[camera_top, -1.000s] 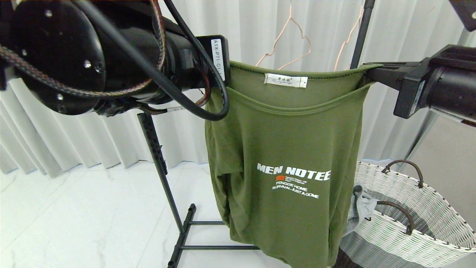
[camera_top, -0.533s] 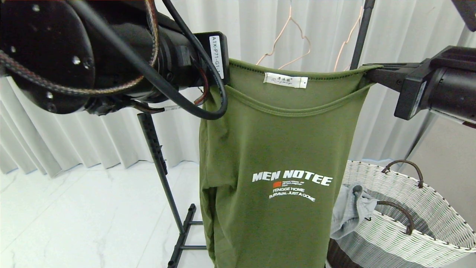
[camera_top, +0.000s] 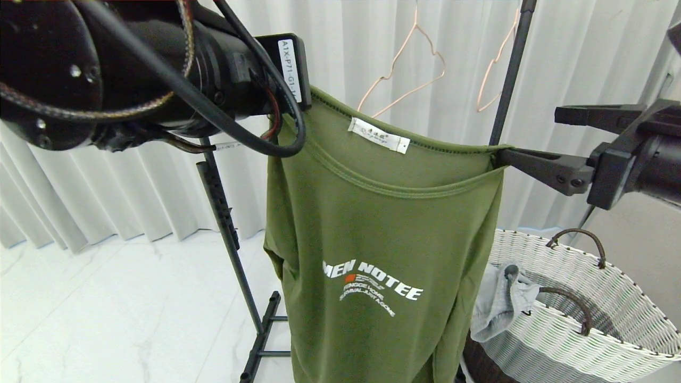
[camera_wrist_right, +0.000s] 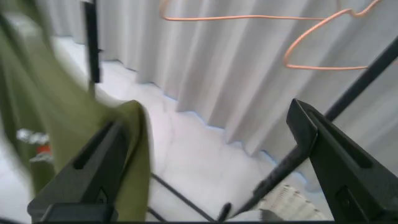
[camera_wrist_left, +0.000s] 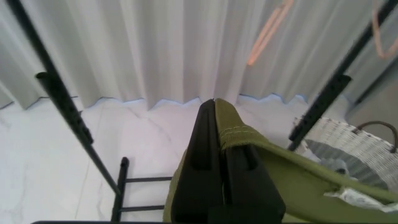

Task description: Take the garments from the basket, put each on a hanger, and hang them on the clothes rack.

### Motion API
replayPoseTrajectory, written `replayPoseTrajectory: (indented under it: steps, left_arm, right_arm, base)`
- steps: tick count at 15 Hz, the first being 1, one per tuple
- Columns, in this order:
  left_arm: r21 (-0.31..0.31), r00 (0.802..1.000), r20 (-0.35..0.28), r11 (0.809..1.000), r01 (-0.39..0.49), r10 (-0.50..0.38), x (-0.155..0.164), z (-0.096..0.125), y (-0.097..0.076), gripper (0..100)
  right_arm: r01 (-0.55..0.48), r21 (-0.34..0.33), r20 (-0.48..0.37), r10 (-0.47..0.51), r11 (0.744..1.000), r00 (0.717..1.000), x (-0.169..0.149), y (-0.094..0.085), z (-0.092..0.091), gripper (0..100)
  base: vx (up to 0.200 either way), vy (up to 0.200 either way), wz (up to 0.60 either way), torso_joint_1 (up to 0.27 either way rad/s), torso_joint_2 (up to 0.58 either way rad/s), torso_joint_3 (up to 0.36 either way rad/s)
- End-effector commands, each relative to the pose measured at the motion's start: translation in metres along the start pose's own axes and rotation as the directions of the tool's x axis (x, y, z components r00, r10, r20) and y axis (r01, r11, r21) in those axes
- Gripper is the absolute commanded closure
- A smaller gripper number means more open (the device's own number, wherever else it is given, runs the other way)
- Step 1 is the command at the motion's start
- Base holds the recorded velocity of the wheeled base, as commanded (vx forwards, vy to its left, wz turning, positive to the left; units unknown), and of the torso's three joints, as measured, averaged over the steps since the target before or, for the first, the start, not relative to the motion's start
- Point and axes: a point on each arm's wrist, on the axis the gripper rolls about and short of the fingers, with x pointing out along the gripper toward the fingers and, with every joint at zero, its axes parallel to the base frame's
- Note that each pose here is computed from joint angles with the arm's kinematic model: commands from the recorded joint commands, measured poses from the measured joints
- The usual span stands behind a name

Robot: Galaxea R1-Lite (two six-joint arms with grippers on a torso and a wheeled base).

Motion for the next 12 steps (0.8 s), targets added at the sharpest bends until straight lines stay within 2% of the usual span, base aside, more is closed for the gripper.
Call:
replayPoseTrajectory:
  steps: [1,3,5,6,7,9,10,11,12]
  left_arm:
    - [-0.009,0.999,0.003,0.999,-0.042,0.042,0.005,0.002,0.011,100]
    - [-0.014,0.998,0.006,0.998,-0.059,0.059,0.002,0.003,0.019,100]
    - [-0.004,0.995,-0.012,0.995,-0.096,0.096,-0.004,-0.005,0.036,100]
    - [0.002,0.994,-0.021,0.994,-0.106,0.106,-0.01,-0.009,0.043,100]
    - [0.006,0.993,-0.026,0.994,-0.113,0.113,-0.017,-0.013,0.051,100]
    - [0.041,0.991,-0.022,0.991,-0.131,0.132,-0.034,-0.018,0.068,100]
    - [0.082,0.987,-0.02,0.985,-0.155,0.157,-0.04,-0.02,0.08,100]
    - [0.106,0.984,-0.019,0.979,-0.172,0.175,-0.043,-0.021,0.09,100]
    - [0.099,0.986,-0.014,0.982,-0.162,0.164,-0.045,-0.018,0.097,100]
  right_arm:
    - [-0.059,0.015,0.051,0.059,0.998,0.997,-0.024,0.001,0.004,0]
    - [-0.082,0.016,0.054,0.081,0.996,0.995,-0.031,0.001,0.002,0]
    - [-0.06,0.017,0.041,0.059,0.998,0.997,-0.034,-0.001,0.0,0]
    - [-0.051,0.019,0.013,0.05,0.999,0.999,-0.034,-0.003,-0.003,0]
    - [-0.022,0.02,-0.058,0.023,1.0,0.998,-0.035,-0.006,-0.009,0]
    - [0.1,-0.009,-0.199,-0.1,0.995,0.975,-0.038,-0.015,-0.021,0]
    - [0.175,-0.036,-0.25,-0.179,0.984,0.952,-0.039,-0.021,-0.028,0]
    - [0.222,-0.076,-0.284,-0.235,0.972,0.93,-0.039,-0.026,-0.036,0]
    - [0.26,-0.119,-0.302,-0.284,0.958,0.91,-0.042,-0.032,-0.04,0]
  base:
    - [0.0,0.0,0.0,0.0,0.0,0.0]
    - [0.0,0.0,0.0,0.0,0.0,0.0]
    - [0.0,0.0,0.0,0.0,0.0,0.0]
    - [0.0,0.0,0.0,0.0,0.0,0.0]
    - [0.0,0.0,0.0,0.0,0.0,0.0]
    - [0.0,0.0,0.0,0.0,0.0,0.0]
    - [0.0,0.0,0.0,0.0,0.0,0.0]
    - [0.0,0.0,0.0,0.0,0.0,0.0]
    - [0.0,0.0,0.0,0.0,0.0,0.0]
